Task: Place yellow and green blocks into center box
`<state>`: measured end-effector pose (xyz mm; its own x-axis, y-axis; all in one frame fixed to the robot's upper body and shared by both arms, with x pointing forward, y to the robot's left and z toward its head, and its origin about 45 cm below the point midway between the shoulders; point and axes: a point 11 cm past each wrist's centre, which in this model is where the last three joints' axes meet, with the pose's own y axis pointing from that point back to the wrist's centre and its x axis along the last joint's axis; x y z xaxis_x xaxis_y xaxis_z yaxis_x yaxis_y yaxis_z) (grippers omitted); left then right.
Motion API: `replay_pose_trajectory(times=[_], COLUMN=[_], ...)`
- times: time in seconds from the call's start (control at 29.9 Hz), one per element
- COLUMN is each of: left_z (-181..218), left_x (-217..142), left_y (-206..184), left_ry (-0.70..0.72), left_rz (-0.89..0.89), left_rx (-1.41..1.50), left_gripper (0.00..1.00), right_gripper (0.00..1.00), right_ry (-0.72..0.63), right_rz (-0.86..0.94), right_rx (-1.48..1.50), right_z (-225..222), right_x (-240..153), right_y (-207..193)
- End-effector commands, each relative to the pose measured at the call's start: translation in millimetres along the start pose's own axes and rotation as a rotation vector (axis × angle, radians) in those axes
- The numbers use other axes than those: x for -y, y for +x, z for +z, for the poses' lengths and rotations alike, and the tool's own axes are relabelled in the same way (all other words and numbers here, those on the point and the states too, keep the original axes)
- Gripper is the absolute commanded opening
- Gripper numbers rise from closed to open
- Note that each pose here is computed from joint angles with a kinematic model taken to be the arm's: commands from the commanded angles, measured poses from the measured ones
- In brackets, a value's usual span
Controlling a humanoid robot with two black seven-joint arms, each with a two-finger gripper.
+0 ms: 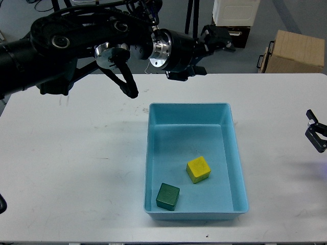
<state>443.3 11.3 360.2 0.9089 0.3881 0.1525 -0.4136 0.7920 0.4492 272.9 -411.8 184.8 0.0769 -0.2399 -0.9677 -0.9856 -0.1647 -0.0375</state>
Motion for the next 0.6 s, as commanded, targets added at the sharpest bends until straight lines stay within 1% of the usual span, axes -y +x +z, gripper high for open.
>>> replay_pose_trajectory(times=[0.0,0.07,0.13,0.23,0.33,0.43,0.5,0.57], left_z=[8.2,8.8,12.3,17.4,10.2,-13.6,-44.9,-73.3], left_x=[-10.6,-31.0,-43.6,-59.6,-82.0,-105.7,-120.6,-132.3], left_y=[17.9,34.1,41.1,55.6,77.3,98.4,108.9,110.8], left_ry=[-0.183,-0.282,-0.353,-0.463,-0.613,-0.740,-0.818,-0.873], left_rz=[0.020,0.008,-0.016,0.006,0.048,0.105,0.150,0.182], left_rx=[-0.194,-0.273,-0.311,-0.396,-0.532,-0.670,-0.784,-0.864], left_gripper=[0.98,0.98,0.99,1.00,1.00,1.00,1.00,1.00], right_gripper=[1.00,1.00,1.00,1.00,1.00,1.00,1.00,1.00], right_ry=[-0.008,-0.006,-0.004,0.000,0.002,0.006,0.008,0.003], right_rz=[0.001,-0.001,-0.009,-0.013,-0.018,-0.022,-0.025,-0.025], right_rx=[-0.003,-0.002,-0.005,-0.008,-0.009,-0.005,-0.001,-0.003], right_z=[2.5,1.9,0.6,-1.1,-1.9,-1.5,-0.5,0.3], right_x=[0.1,0.7,3.2,4.1,5.3,5.6,6.0,4.8], right_y=[0.5,-0.2,-2.7,-3.8,-5.6,-6.0,-6.5,-7.3])
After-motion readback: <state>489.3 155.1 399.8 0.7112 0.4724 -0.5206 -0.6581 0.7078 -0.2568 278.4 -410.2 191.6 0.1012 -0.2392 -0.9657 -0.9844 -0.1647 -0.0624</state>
